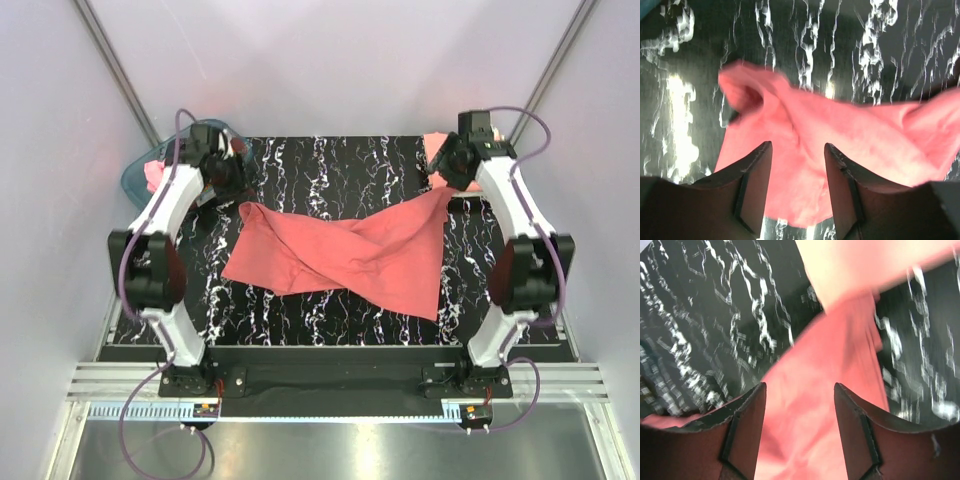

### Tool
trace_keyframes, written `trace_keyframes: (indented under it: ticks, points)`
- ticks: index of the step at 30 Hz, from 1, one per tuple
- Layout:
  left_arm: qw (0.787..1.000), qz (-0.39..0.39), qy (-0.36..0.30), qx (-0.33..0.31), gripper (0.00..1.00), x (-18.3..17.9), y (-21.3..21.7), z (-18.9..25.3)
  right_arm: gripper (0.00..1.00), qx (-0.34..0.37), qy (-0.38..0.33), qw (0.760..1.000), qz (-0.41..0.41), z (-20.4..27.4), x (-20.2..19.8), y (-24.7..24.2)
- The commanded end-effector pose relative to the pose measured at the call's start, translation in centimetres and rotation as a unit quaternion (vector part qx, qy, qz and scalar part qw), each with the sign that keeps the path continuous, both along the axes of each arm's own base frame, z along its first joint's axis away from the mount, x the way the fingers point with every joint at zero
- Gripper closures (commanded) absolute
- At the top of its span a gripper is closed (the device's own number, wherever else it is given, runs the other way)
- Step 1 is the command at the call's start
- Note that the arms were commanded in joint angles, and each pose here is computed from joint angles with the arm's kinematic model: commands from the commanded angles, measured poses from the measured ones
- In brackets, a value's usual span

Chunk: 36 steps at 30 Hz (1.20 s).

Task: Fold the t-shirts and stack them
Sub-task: Flatten the tshirt out

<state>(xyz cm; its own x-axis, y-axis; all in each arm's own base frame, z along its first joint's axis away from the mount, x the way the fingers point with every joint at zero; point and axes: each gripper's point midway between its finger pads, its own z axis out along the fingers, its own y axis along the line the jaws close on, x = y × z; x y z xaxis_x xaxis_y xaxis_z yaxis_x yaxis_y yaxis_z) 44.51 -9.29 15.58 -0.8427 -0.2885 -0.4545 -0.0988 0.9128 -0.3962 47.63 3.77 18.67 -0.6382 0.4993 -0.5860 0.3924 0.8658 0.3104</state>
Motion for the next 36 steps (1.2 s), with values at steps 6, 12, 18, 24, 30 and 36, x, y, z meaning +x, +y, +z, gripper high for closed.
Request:
trace_keyframes:
  ticks: [6, 12, 18, 24, 30, 36]
  points:
    - [0.997, 0.027, -0.075, 0.008, 0.45, -8.3, 1.5, 2.3, 0.39, 0.162, 0.078, 0.965, -0.191, -1.0, -16.6, 1.1]
    - [0.995, 0.070, -0.052, -0.051, 0.45, -11.3, 3.3, 0.1, 0.40, 0.185, 0.160, 0.932, -0.268, -7.5, -25.7, 1.2]
    - [0.990, 0.119, -0.013, -0.069, 0.44, -12.7, 5.1, -2.3, 0.41, 0.173, 0.232, 0.911, -0.296, -11.8, -29.9, 1.2]
    - [0.984, 0.169, -0.004, -0.062, 0.44, -13.2, 7.0, -3.7, 0.43, 0.219, 0.225, 0.894, -0.319, -15.0, -30.0, 2.2]
    - [0.969, 0.241, -0.006, -0.054, 0.46, -13.5, 9.7, -4.0, 0.47, 0.200, 0.204, 0.891, -0.353, -15.7, -29.6, 1.0]
    - [0.966, 0.242, 0.005, -0.088, 0.47, -13.1, 9.3, -4.0, 0.47, 0.171, 0.222, 0.891, -0.356, -16.0, -29.3, 0.4]
